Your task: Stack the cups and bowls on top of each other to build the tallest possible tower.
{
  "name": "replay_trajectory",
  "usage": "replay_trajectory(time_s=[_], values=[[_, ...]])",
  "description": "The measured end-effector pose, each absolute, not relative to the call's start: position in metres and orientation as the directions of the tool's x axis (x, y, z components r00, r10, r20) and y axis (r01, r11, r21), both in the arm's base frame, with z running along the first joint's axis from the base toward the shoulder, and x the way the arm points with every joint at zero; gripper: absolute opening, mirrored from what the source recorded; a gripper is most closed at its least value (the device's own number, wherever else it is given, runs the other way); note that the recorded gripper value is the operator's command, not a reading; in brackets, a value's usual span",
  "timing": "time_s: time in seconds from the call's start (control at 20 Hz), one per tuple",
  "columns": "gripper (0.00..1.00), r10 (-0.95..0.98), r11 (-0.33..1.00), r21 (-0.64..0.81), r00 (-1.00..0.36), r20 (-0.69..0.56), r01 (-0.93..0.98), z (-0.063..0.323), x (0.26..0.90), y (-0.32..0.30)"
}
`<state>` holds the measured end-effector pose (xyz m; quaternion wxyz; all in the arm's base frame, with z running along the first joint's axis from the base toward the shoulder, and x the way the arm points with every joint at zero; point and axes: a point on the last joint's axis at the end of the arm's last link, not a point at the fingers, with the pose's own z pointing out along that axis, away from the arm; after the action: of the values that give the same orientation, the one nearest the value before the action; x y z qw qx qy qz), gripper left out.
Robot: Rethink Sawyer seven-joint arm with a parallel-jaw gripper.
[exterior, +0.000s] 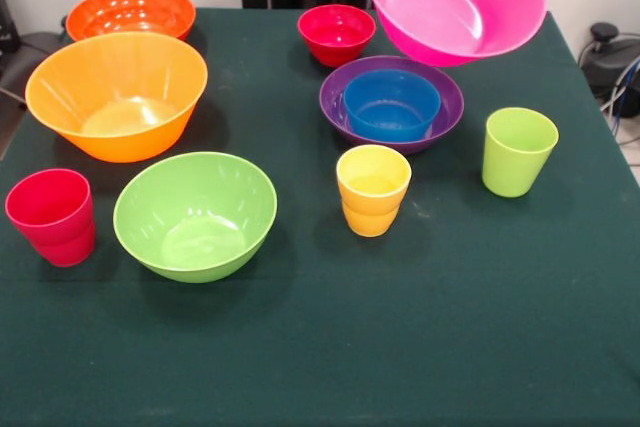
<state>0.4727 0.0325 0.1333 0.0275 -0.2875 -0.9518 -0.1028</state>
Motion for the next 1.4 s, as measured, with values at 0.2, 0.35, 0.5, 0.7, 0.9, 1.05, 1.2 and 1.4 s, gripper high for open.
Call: replay_trajectory(time_s=[0.2, 0.35, 0.5, 0.7, 0.9, 1.05, 1.2, 1.4], values=[[0.00, 0.518, 0.829, 0.180, -0.849, 0.107, 0.529, 0.145, 0.476, 0.038], [0.00, 0.502, 0.840, 0.171, -0.857, 0.115, 0.515, 0.154, 0.477, 0.040], [0.00, 0.497, 0.844, 0.159, -0.859, 0.126, 0.512, 0.160, 0.479, 0.038], [0.00, 0.493, 0.846, 0.149, -0.858, 0.143, 0.511, 0.169, 0.494, 0.033], [0.00, 0.490, 0.850, 0.147, -0.862, 0.132, 0.506, 0.175, 0.510, 0.027], [0.00, 0.484, 0.855, 0.149, -0.868, 0.110, 0.496, 0.177, 0.522, 0.022], [0.00, 0.473, 0.864, 0.152, -0.877, 0.088, 0.481, 0.174, 0.535, 0.017], [0.00, 0.457, 0.872, 0.155, -0.886, 0.079, 0.464, 0.164, 0.546, 0.014]])
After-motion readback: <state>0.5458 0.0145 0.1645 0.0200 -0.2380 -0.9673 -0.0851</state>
